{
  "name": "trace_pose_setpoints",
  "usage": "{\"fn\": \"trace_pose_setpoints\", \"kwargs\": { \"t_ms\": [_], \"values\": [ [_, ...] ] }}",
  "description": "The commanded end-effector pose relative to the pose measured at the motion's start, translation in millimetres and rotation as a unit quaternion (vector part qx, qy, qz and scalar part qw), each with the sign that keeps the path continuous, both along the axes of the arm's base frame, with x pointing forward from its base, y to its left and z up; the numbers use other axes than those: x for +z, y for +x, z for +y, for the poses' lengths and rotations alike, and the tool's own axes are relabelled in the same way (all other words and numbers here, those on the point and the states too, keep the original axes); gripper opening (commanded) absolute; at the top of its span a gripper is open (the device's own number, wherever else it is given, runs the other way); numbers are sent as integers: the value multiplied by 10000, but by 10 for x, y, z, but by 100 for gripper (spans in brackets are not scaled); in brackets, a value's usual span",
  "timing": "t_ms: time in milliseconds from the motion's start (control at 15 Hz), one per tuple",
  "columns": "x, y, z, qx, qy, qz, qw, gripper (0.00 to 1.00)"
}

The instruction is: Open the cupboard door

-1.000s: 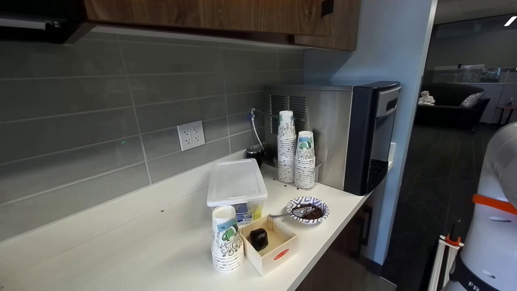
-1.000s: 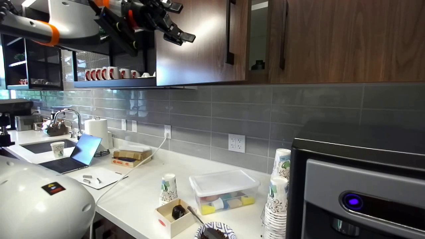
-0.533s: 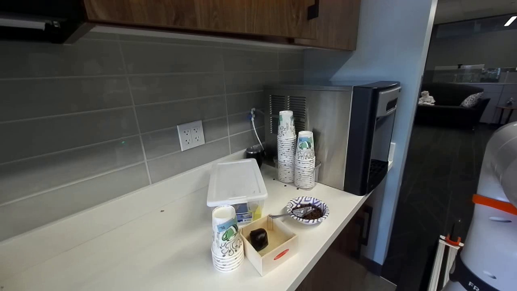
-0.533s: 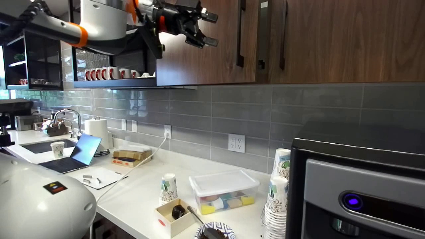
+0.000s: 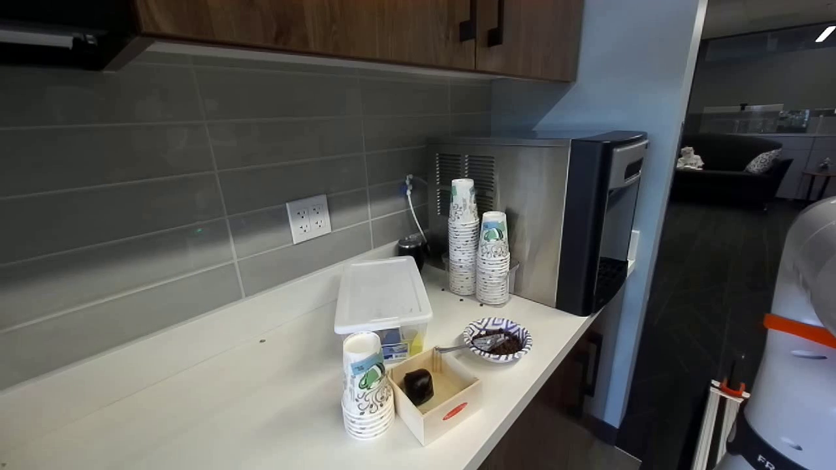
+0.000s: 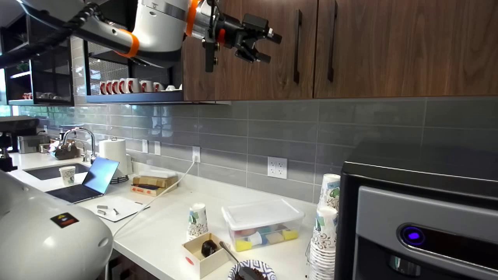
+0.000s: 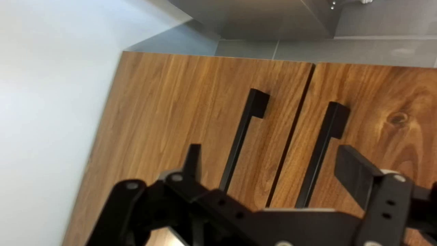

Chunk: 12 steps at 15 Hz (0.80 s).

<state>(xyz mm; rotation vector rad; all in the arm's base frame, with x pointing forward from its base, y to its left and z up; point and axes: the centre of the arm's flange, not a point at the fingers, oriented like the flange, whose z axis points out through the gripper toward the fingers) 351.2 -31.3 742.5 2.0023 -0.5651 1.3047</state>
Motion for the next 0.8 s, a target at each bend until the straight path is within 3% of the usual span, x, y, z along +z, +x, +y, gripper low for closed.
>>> {"fn": "trace_pose_setpoints", "kwargs": {
  "t_ms": [0,333,733],
  "values": [
    [131,180,-59,292,41,34,9996,100],
    [120,190,-29,518,454,344,9970,100],
    [23,193,18,869,1081,816,9870,100]
  ]
}}
